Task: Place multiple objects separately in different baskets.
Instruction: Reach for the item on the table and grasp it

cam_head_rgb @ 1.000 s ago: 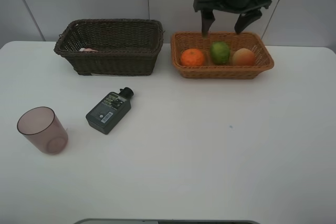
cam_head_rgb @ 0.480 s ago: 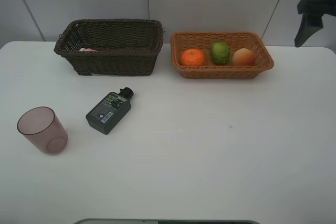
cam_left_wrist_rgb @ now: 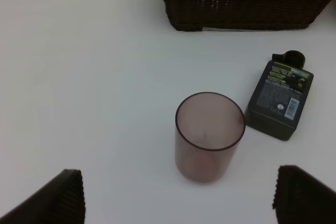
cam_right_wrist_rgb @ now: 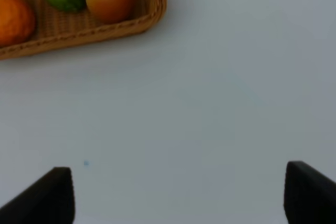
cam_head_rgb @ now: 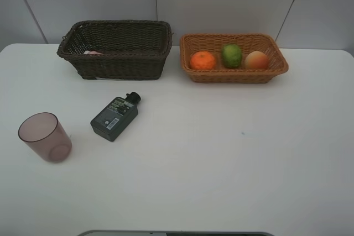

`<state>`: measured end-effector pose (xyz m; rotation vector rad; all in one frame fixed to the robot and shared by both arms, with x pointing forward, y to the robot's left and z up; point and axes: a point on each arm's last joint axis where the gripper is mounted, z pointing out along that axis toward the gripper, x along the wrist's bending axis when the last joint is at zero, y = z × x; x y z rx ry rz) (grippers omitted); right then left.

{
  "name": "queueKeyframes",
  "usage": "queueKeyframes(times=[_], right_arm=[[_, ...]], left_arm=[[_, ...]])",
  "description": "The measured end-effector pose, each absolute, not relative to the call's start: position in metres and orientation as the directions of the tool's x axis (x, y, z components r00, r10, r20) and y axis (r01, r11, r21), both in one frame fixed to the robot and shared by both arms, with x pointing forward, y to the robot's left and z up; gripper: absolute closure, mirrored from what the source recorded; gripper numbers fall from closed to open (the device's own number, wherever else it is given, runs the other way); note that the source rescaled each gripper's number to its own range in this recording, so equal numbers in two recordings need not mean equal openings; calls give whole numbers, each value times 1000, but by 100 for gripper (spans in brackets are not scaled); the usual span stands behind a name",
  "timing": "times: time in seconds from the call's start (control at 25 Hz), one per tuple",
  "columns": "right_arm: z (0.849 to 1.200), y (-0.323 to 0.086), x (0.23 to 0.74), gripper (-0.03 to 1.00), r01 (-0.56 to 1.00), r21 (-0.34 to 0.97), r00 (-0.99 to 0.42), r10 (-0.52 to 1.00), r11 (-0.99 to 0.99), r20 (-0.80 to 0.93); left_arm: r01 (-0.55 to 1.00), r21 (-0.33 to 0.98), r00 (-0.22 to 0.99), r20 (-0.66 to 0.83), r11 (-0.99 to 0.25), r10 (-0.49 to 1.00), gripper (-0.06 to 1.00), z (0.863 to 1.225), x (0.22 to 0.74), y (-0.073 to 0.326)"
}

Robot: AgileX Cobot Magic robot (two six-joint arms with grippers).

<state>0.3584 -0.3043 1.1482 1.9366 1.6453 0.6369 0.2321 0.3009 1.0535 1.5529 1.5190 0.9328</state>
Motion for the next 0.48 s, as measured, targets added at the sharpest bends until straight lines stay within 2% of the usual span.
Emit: queueKeyframes(times=[0.24,0.48], right_arm=[[1152,-308,294,20,611,781,159,987,-127,36],[1130,-310,253,20,516,847,152,987,-127,55]], left_arm=[[446,895,26,-7,-6,1000,1,1053,232,301],[446,895,26,-7,-6,1000,1,1053,232,301]])
